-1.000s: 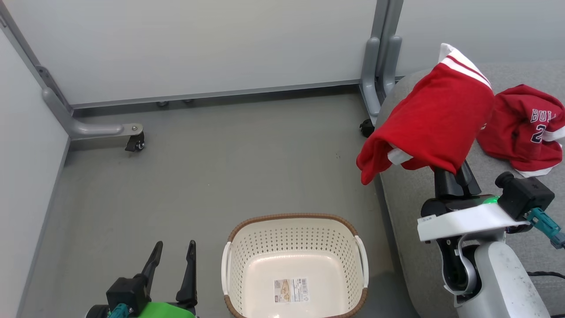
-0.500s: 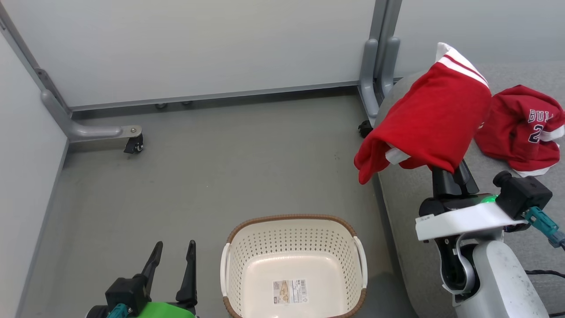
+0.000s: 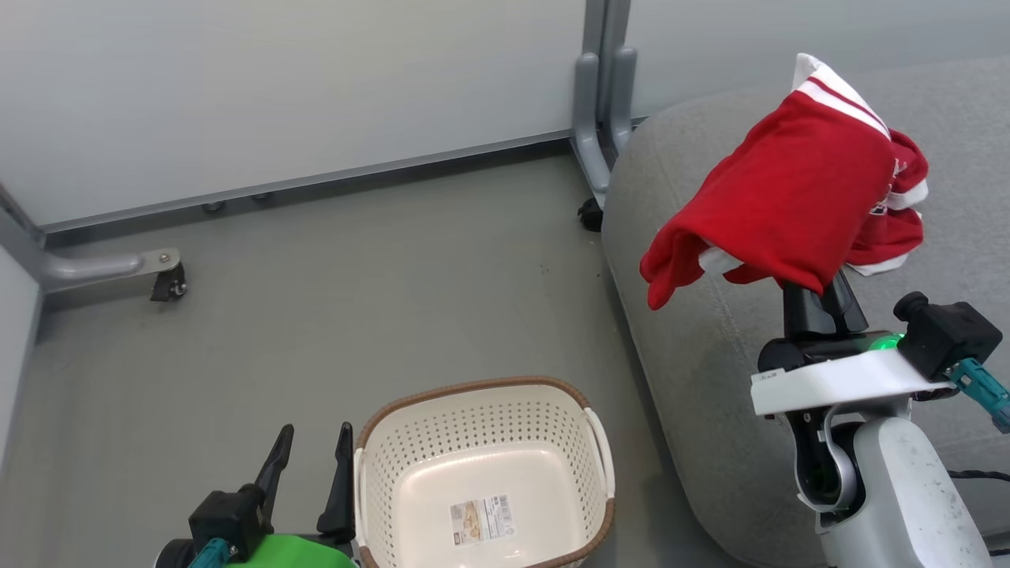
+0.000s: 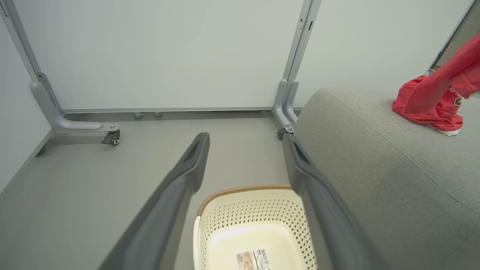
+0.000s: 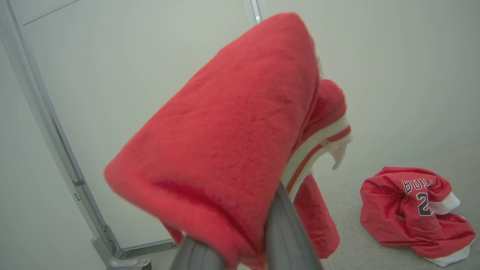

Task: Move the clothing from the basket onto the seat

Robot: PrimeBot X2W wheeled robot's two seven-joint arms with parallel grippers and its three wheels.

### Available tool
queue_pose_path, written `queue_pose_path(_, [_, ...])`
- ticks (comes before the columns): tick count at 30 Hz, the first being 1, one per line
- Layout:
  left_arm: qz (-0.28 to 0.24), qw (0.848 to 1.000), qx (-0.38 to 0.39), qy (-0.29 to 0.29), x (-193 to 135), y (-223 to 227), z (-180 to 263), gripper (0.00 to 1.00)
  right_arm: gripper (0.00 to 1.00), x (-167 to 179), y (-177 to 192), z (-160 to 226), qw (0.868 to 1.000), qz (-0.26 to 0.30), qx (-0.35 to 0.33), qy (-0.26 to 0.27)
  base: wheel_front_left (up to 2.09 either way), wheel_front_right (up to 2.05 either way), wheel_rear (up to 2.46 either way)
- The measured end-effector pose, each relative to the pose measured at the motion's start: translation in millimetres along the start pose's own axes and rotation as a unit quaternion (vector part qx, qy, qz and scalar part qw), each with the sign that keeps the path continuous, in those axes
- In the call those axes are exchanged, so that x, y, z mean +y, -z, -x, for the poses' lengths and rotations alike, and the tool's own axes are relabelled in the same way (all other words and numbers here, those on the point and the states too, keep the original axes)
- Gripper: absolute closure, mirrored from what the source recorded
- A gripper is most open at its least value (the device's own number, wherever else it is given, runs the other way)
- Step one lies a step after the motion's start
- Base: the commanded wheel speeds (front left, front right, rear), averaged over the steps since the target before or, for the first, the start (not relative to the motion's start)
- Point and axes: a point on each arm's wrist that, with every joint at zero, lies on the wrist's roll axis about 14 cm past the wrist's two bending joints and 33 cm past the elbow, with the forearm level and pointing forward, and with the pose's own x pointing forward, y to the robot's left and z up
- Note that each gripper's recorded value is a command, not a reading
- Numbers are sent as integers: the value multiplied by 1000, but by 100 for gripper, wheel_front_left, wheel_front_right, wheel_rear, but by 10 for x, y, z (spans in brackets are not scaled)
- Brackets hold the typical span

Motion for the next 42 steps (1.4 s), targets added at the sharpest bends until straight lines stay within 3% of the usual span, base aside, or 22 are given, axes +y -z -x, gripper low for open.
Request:
queue_pose_path(15, [0,992,25,125,-774,143,-422,0,100,-738,-406,431,992,61,-28,109,0,0,0])
queue_pose_path(28, [1,968,41,249,-1624,266,-648,0,100,-1297,-856,979,969,109,-59,212,0,0,0])
queue_pose_path(42, [11,963,58,265,-1735,394,-687,0,100,-1401,-836,1045,965,118,-50,231,0,0,0])
